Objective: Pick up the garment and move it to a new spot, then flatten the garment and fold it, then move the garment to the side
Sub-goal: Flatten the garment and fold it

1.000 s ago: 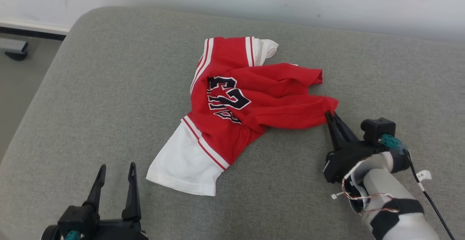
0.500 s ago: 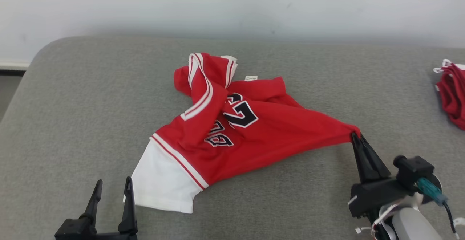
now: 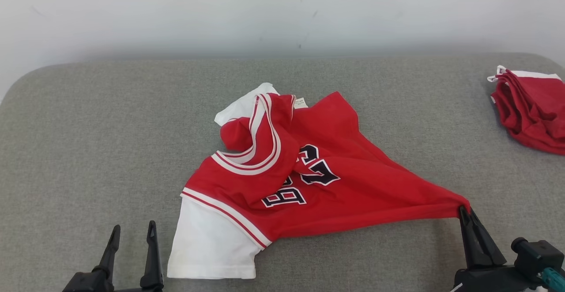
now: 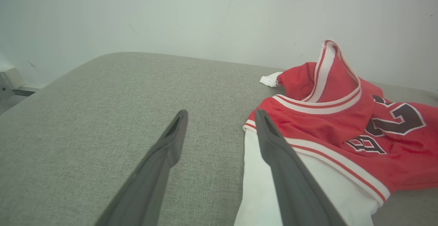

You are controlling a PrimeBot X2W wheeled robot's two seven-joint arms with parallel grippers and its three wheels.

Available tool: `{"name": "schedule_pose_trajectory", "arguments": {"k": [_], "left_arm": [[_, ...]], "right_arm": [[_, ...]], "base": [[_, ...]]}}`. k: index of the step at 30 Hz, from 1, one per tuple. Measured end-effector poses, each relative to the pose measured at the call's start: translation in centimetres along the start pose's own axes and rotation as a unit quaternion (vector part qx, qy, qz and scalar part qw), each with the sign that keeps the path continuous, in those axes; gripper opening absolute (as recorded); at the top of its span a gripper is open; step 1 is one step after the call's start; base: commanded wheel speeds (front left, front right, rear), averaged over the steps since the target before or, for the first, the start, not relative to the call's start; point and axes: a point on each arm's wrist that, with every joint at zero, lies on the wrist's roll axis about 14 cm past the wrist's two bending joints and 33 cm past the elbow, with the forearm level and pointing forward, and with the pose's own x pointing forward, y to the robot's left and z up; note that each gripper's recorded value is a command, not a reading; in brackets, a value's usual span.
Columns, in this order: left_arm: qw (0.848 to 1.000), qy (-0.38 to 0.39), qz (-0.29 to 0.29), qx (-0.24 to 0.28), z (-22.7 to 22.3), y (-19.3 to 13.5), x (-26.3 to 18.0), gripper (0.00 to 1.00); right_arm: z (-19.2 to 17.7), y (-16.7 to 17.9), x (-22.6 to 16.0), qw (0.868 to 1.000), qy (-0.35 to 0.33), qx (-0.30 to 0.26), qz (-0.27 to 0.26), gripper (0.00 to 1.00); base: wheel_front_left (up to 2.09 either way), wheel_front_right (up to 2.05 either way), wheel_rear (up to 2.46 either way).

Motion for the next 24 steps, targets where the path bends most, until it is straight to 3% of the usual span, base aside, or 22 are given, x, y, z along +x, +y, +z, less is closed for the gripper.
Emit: {"name": "schedule_pose_trajectory", "arguments": {"k": [1, 2, 24], "left_arm": [[1.0, 0.0, 0.0, -0.001, 0.0, 0.0, 0.0, 1.0], [1.0, 0.0, -0.001, -0.001, 0.0, -0.1, 0.0, 1.0], [1.0, -0.019, -0.004, 0.004, 1.2, -0.2, -1.4, 1.0]], "right_arm": [[0.1, -0.1, -0.1, 1.0, -0.002, 0.001, -0.003, 0.85], [0.1, -0.2, -0.2, 1.0, -0.003, 0.001, -0.006, 1.0], [1.1, -0.6, -2.7, 0.999, -0.04, 0.012, -0.031, 1.0]], "base": [[0.0, 0.0, 0.0], [0.0, 0.0, 0.0], [0.0, 0.0, 0.0]]}}
